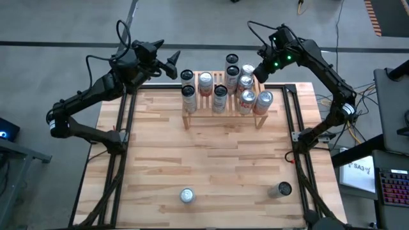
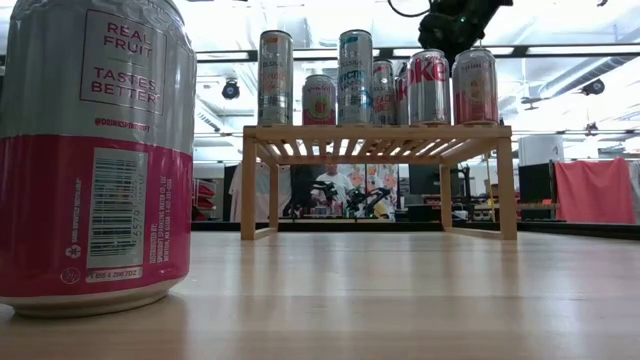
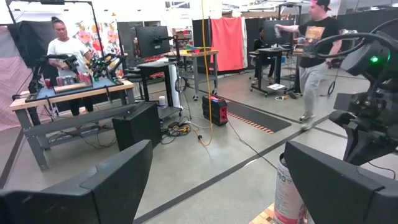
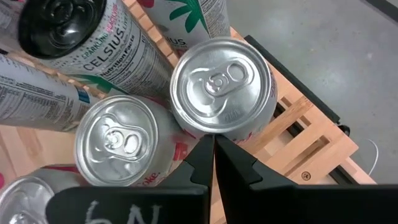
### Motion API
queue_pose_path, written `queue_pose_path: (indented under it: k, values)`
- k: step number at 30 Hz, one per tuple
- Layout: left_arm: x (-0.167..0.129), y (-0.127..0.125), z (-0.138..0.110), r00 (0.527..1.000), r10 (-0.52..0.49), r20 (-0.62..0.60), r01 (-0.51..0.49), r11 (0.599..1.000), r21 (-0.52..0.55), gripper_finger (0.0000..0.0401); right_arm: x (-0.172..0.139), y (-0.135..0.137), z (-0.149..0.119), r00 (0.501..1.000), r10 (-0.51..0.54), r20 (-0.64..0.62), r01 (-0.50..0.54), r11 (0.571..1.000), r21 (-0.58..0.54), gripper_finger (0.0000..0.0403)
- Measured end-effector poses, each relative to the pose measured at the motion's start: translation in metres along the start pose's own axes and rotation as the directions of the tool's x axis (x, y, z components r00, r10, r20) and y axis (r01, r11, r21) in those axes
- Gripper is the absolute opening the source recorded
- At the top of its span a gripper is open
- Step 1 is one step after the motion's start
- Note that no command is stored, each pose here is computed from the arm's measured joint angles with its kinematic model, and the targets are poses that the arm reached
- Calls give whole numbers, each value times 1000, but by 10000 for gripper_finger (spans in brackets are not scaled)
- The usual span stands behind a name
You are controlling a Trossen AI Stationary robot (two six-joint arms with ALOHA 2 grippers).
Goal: Place canned beverage on shelf
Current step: Put the silver soda can on the shelf aligned with the other silver soda cans
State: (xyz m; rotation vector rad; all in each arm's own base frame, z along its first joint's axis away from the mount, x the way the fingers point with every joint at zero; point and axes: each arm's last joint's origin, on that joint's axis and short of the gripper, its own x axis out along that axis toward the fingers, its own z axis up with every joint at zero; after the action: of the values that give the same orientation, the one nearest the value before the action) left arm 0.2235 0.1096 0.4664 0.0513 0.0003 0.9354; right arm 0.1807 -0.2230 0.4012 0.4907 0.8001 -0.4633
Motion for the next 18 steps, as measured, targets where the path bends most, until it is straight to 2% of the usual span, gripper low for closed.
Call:
queue_pose_path:
  k: [18]
  values:
    - [0,0,0,1000,-1,0,1,1000,-14,350,9,-4,2,1000,2,-1,-2,1000,-6,9]
